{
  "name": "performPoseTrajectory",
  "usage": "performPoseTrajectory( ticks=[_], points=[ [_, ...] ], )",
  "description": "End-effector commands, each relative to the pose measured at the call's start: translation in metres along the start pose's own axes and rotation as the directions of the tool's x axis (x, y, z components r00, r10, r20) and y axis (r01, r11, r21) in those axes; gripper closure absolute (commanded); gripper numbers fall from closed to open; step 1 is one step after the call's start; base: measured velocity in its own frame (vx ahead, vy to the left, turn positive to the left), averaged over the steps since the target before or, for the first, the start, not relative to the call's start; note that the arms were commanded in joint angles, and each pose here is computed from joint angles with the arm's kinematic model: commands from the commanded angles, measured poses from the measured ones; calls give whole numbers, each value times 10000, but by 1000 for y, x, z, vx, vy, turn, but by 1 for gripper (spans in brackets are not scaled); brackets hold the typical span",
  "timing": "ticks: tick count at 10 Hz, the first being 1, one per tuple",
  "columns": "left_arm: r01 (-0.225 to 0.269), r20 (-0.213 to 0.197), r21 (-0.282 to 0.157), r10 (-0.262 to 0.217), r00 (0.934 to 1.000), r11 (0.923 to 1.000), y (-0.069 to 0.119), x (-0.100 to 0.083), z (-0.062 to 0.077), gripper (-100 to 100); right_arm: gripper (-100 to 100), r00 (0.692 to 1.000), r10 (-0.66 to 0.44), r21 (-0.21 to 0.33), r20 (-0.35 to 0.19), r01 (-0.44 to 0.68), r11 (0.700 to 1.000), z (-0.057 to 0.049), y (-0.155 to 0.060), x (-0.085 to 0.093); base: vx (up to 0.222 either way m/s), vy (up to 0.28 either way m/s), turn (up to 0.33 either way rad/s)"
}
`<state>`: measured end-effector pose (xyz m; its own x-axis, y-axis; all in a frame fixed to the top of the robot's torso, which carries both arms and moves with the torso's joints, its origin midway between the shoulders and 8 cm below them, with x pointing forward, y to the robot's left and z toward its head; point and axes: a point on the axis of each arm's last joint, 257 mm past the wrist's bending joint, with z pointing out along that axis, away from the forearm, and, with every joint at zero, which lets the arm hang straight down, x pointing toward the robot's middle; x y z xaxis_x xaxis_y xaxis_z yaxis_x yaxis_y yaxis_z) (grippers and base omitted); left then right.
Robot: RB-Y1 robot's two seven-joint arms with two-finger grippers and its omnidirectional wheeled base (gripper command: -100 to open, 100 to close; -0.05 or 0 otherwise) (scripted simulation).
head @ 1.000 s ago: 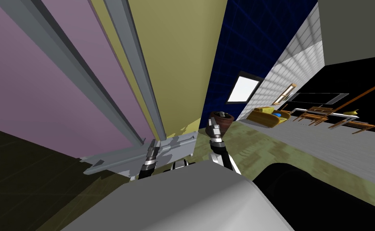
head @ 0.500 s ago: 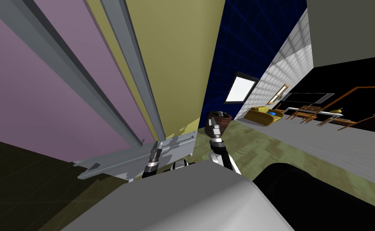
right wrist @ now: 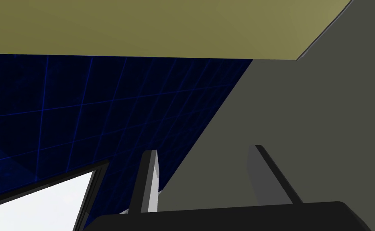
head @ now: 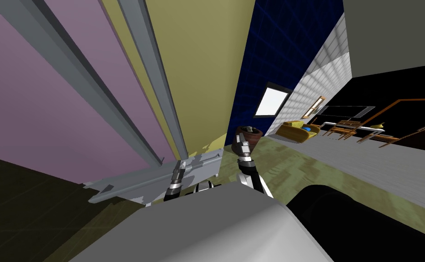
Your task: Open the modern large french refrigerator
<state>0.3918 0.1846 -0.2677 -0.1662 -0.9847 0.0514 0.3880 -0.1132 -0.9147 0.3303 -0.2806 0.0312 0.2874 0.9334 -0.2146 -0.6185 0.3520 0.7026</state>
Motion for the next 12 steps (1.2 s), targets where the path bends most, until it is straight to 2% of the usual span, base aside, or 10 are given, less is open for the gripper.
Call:
performPoseTrajectory(
  ticks=[1,2,3,4,5,7,8,9,12],
  points=[
    [24,-6,31,-24,10000,10000,-2,0,19,-100,0,10000,0,0,0,0,10000,0,0,0,-18,-3,4],
    [31,-8,32,-31,10000,10000,-3,0,25,-100,0,10000,0,0,0,0,10000,0,0,0,-15,2,19],
    [12,21,-161,-12,10000,9999,3,-1,14,-100,0,10000,0,0,0,0,10000,0,0,0,-17,5,12],
    [35,-10,32,-35,10000,10000,-3,0,29,100,0,10000,0,0,0,0,10000,0,0,0,-13,2,17],
    [21,-5,31,-21,10000,10000,-1,0,16,100,0,10000,1,0,0,-1,10000,0,0,0,12,12,-23],
    [6,0,29,-6,10000,10000,1,0,-1,100,0,10000,-1,1,0,1,10000,0,0,0,21,1,-18],
    [-7,16,202,6,10000,9998,-6,-2,9,100,0,10000,0,0,0,0,10000,0,0,0,-7,-2,1],
    [-225,-172,171,228,9996,9996,-7,-9,9,-100,0,10000,-1,0,0,1,10000,0,0,0,-7,-4,-4],
    [-201,-260,-98,199,9995,9997,-1,-9,24,-100,0,10000,1,0,0,-1,10000,0,0,0,-32,-14,-12]
  ],
)
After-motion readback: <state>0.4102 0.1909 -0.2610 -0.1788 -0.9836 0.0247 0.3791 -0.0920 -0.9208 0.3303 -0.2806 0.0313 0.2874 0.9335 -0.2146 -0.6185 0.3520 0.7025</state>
